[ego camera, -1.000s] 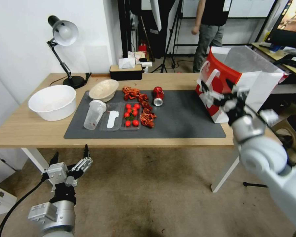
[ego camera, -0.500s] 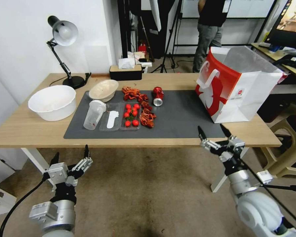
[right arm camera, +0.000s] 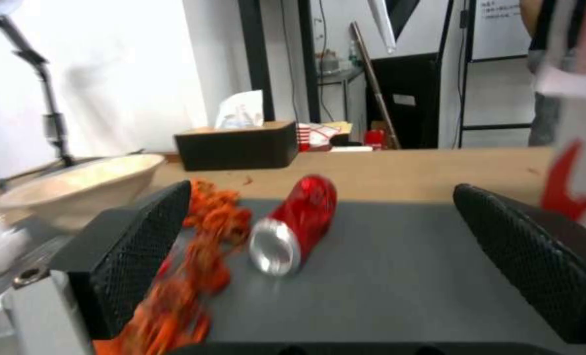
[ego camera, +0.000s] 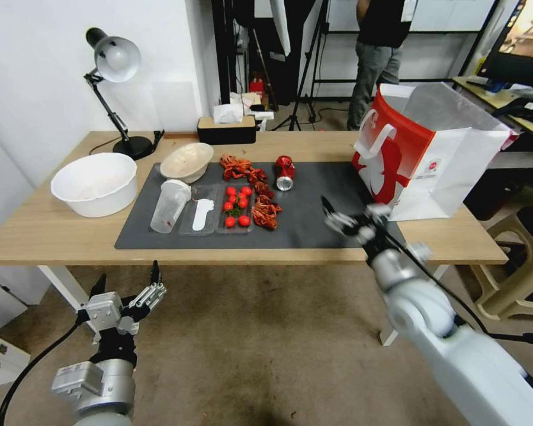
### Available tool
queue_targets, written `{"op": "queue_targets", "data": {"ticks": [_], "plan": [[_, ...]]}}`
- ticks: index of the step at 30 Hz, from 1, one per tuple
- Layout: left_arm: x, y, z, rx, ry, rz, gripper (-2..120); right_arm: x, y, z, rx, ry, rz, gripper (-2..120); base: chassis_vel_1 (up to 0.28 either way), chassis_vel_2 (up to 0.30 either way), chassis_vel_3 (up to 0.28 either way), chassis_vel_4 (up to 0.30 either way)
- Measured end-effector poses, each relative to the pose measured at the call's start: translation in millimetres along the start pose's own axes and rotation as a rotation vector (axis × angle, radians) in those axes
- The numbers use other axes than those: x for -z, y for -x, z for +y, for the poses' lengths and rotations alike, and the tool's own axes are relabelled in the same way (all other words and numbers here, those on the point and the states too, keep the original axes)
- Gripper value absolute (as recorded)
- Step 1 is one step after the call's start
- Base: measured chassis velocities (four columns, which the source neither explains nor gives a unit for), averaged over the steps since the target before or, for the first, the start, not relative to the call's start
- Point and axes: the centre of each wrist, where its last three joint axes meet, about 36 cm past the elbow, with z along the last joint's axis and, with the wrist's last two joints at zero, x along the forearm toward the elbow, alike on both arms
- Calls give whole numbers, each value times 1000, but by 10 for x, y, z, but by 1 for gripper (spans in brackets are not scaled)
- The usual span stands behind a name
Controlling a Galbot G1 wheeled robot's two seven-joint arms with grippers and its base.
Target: Pick up the trash from the table and place it into the takeout bag.
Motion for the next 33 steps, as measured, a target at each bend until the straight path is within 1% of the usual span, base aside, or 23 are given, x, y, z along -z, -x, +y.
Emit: {"op": "queue_targets", "data": {"ticks": [2, 4, 7, 8, 9, 13, 14, 15, 17, 18, 19, 20, 21, 22, 23, 24, 26, 28, 30, 33], "plan": [[-1, -1, 0, 1, -1, 0, 100, 11, 69, 8, -1, -1, 3, 100, 0, 0, 0, 0], [-2, -5, 0, 3, -1, 2, 100, 84, 334, 39, -10, -12, 11, 100, 0, 0, 0, 0], [-3, -6, 1, 5, -2, 2, 100, 110, 409, 51, -14, -15, 15, 100, 0, 0, 0, 0], [-6, -13, 2, 9, -3, 4, 100, 208, 769, 142, -40, -20, 47, 100, 0, 0, 0, 0], [-6, -13, 2, 9, -3, 4, 100, 208, 769, 142, -40, -20, 47, 100, 0, 0, 0, 0], [-14, -29, 2, 14, -10, 14, 100, 268, 1468, 375, -120, -23, 143, 100, 0, 0, 0, 0], [-14, -29, 2, 14, -10, 14, 100, 268, 1468, 375, -120, -23, 143, 100, 0, 0, 0, 0], [-16, -32, 1, 14, -10, 15, 100, 273, 1567, 402, -135, -26, 154, 100, 0, 0, 0, 0], [-19, -42, 1, 13, -9, 18, 100, 272, 1912, 520, -180, -43, 192, 100, 0, 0, 0, 0], [-19, -42, 1, 13, -9, 18, 100, 272, 1912, 520, -180, -43, 192, 100, 0, 0, 0, 0], [-19, -43, 2, 14, -9, 19, 100, 274, 2046, 564, -198, -54, 211, 100, 0, 0, 0, 0], [-20, -43, 3, 15, -9, 19, 100, 280, 2092, 586, -204, -56, 219, 100, 0, 0, 0, 0], [-36, -45, 10, 18, -8, 21, 100, 300, 2294, 686, -229, -67, 268, 100, 0, 0, 0, 0], [-48, -48, 14, 19, -7, 23, 100, 294, 2382, 729, -243, -77, 294, 100, 0, 0, 0, 0], [-48, -48, 14, 19, -7, 23, 100, 294, 2382, 729, -243, -77, 294, 100, 0, 0, 0, 0], [-50, -48, 15, 19, -7, 23, 100, 282, 2443, 764, -257, -86, 323, 100, 0, 0, 0, 0], [-57, -41, 12, 17, -7, 22, 100, 245, 2521, 814, -277, -103, 419, 100, 0, 0, 0, 0], [-58, -39, 13, 17, -7, 22, 100, 231, 2531, 823, -279, -102, 433, 100, 0, 0, 0, 0], [-69, -33, 20, 14, -4, 25, 100, 190, 2566, 854, -291, -95, 478, 100, 0, 0, 0, 0], [-68, -29, 26, 12, -2, 24, 100, 156, 2584, 861, -294, -89, 501, 100, 0, 0, 0, 0]]}}
